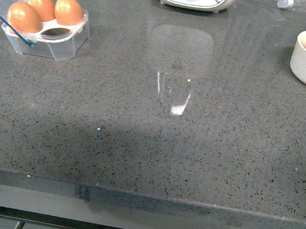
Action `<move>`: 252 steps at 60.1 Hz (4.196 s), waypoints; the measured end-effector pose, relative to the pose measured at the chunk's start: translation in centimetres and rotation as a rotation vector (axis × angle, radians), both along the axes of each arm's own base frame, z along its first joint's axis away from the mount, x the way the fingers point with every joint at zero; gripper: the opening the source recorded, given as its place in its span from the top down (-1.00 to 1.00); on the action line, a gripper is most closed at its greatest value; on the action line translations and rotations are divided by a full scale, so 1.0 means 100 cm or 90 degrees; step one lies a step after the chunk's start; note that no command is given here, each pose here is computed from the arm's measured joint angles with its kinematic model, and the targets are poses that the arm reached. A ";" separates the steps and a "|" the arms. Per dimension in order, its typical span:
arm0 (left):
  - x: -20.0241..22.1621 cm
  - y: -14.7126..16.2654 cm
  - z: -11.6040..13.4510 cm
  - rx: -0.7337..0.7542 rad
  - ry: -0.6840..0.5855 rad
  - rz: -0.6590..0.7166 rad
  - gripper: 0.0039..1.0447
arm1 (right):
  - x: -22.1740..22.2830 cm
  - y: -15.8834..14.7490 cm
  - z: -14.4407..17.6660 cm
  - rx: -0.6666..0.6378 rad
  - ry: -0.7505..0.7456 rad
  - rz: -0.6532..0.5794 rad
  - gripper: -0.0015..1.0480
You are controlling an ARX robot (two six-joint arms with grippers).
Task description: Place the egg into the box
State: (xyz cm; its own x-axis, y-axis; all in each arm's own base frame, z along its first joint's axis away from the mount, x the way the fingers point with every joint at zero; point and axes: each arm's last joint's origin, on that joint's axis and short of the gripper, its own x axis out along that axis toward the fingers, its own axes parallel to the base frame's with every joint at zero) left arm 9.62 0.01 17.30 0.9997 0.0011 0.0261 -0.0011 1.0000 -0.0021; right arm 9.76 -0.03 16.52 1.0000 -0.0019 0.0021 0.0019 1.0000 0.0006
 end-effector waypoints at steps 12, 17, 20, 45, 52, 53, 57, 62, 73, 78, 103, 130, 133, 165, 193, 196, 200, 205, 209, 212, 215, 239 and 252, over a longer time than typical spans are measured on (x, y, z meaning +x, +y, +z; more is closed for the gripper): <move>0.000 0.000 0.000 0.000 0.000 0.000 -0.87 | 0.000 0.000 0.000 0.000 0.000 0.000 -0.86; 0.000 0.000 0.000 0.000 0.000 0.000 -0.87 | 0.000 0.000 0.000 0.000 0.000 0.000 -0.86; 0.000 0.000 0.000 0.000 0.000 0.000 -0.87 | 0.000 0.000 0.000 0.000 0.000 0.000 -0.86; 0.000 0.000 0.000 0.000 0.000 0.000 -0.87 | 0.000 0.000 0.000 0.000 0.000 0.000 -0.86; 0.000 0.000 0.000 0.000 0.000 0.000 -0.87 | 0.000 0.000 0.000 0.000 0.000 0.000 -0.86; 0.000 0.000 0.000 0.000 0.000 0.000 -0.87 | 0.000 0.000 0.000 0.000 0.000 0.000 -0.86; 0.000 0.000 0.000 0.000 0.000 0.000 -0.87 | 0.000 0.000 0.000 0.000 0.000 0.000 -0.86; 0.000 0.000 0.000 0.000 0.000 0.000 -0.87 | 0.000 0.000 0.000 0.000 0.000 0.000 -0.86; 0.000 0.000 0.000 0.000 0.000 0.000 -0.87 | 0.000 0.000 0.000 0.000 0.000 0.000 -0.86; 0.000 0.000 0.000 0.000 0.000 0.000 -0.87 | 0.000 0.000 0.000 0.000 0.000 0.000 -0.86; 0.000 0.000 0.000 0.000 0.000 0.000 -0.87 | 0.003 0.001 -0.004 0.065 0.086 -0.117 -0.86; 0.000 0.000 0.000 0.000 0.000 0.000 -0.87 | 0.046 -0.010 0.029 0.058 0.030 -0.102 -0.86; 0.000 0.000 0.000 0.000 0.000 0.000 -0.87 | 0.055 -0.014 0.035 0.044 0.023 -0.107 -0.86; 0.000 0.000 0.000 0.000 0.000 0.000 -0.87 | 0.186 -0.044 0.063 -0.066 0.136 -0.018 -0.86; 0.000 0.000 0.000 0.000 0.000 0.000 -0.87 | 0.220 -0.020 0.046 -0.068 0.198 0.120 -0.86; 0.000 0.000 0.000 0.000 0.000 0.000 -0.87 | 0.221 -0.019 0.044 -0.067 0.202 0.125 -0.86; 0.000 0.000 0.000 0.000 0.000 0.000 -0.87 | 0.223 -0.018 0.040 -0.065 0.209 0.130 -0.86; 0.000 0.000 0.000 0.000 0.000 0.000 -0.87 | 0.226 -0.017 0.033 -0.062 0.222 0.134 -0.86; 0.000 0.000 0.000 0.000 0.000 0.000 -0.87 | 0.228 -0.018 0.027 -0.059 0.231 0.135 -0.86; 0.000 0.000 0.000 0.000 0.000 0.000 -0.87 | 0.229 -0.018 0.023 -0.056 0.239 0.138 -0.86; 0.000 0.000 0.000 0.000 0.000 0.000 -0.87 | 0.229 -0.018 0.021 -0.054 0.244 0.139 -0.86; 0.000 0.000 0.000 0.000 0.000 0.000 -0.87 | 0.229 -0.023 0.010 -0.038 0.252 0.143 -0.86; 0.000 0.000 0.000 0.000 0.000 0.000 -0.87 | 0.227 -0.028 0.003 -0.027 0.263 0.134 -0.29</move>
State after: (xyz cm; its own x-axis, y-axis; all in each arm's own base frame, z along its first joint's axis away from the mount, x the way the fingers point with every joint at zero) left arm 9.62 0.01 17.29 0.9997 0.0008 0.0254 -0.0007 1.0000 -0.0021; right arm 32.47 -2.79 16.84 0.8956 0.1926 -0.4009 -0.2097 0.9778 0.0013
